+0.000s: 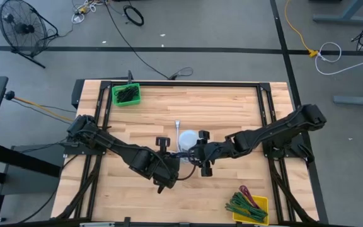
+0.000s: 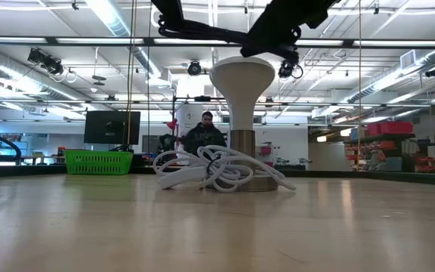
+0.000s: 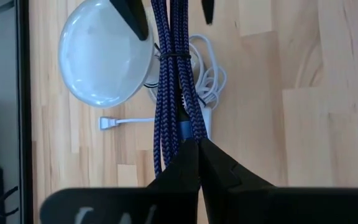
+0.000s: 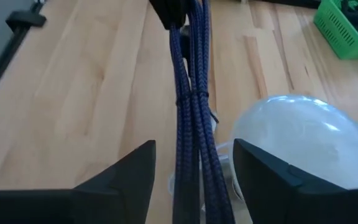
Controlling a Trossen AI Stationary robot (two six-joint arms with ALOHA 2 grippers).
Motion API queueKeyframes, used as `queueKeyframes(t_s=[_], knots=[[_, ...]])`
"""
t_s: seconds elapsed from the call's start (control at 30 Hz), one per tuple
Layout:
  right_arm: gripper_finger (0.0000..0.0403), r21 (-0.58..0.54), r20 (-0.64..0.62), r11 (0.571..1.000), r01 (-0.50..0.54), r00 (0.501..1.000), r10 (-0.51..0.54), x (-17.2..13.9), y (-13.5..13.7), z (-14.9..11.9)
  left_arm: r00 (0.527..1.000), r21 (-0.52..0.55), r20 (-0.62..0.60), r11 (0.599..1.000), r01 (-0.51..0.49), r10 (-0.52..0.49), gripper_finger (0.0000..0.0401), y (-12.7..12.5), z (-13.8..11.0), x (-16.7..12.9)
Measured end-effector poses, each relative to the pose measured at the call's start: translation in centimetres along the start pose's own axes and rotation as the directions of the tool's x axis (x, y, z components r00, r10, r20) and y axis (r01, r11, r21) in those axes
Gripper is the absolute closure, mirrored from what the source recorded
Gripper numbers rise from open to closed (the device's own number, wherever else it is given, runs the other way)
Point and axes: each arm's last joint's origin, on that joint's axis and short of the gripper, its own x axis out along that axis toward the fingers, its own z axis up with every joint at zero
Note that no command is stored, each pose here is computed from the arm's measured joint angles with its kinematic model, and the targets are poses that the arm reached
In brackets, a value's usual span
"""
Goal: Pick & Place USB Port
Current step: Put the violet black charger cable into the yellow basket
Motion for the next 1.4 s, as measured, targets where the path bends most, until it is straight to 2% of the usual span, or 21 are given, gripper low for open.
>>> queueKeyframes(t_s=[0.13, 0.23, 0.3, 0.4, 0.43, 0.7, 1.03, 1.23, 1.4], knots=[[0.0202, -0.009, -0.015, 1.0, 0.012, 1.0, -0.012, 0.8, 0.2, -0.3, 1.0, -0.001, 0.004, 1.0, 0.001, -0.001, 0.04, 0.0, 0.0, 0.0], [0.023, -0.006, -0.026, 1.0, 0.016, 1.0, -0.016, 1.0, 0.1, -0.4, 1.0, -0.003, 0.005, 1.0, 0.002, -0.002, 0.0399, 0.0, 0.1, 0.0], [0.027, -0.011, -0.031, 1.0, 0.016, 0.999, -0.016, 1.0, 0.1, -0.5, 1.0, -0.003, 0.005, 1.0, 0.004, -0.004, 0.0399, 0.0, 0.1, 0.0], [0.0364, -0.025, -0.028, 1.0, 0.015, 0.999, -0.016, 1.0, 0.1, -0.5, 1.0, -0.004, 0.006, 1.0, 0.005, -0.005, 0.0399, 0.0, 0.1, 0.0], [0.038, -0.033, -0.027, 0.999, 0.017, 0.999, -0.018, 1.0, 0.1, -0.4, 1.0, -0.005, 0.006, 1.0, 0.005, -0.005, 0.0399, 0.0, 0.1, 0.0], [0.0387, -0.019, -0.03, 1.0, 0.012, 0.999, -0.012, 0.9, 0.2, -0.5, 1.0, -0.008, 0.009, 1.0, 0.006, -0.006, 0.0378, 0.0, 0.1, 0.0], [0.0387, 0.012, -0.067, 1.0, -0.017, 0.998, 0.018, 0.1, 1.9, -1.0, 1.0, -0.009, 0.017, 1.0, 0.004, -0.004, 0.0363, 0.0, 0.2, -0.1], [0.0387, 0.064, -0.157, 0.998, 0.0, 0.988, 0.01, -1.0, 3.2, -2.2, 0.996, -0.009, 0.088, 0.999, -0.033, 0.033, 0.0362, 0.4, 0.7, -2.9], [0.0387, 0.128, -0.134, 0.991, -0.049, 0.989, 0.066, -2.8, 5.2, -2.1, 0.986, -0.016, 0.156, 0.998, -0.054, 0.056, 0.0362, 0.6, 1.2, -5.0]])
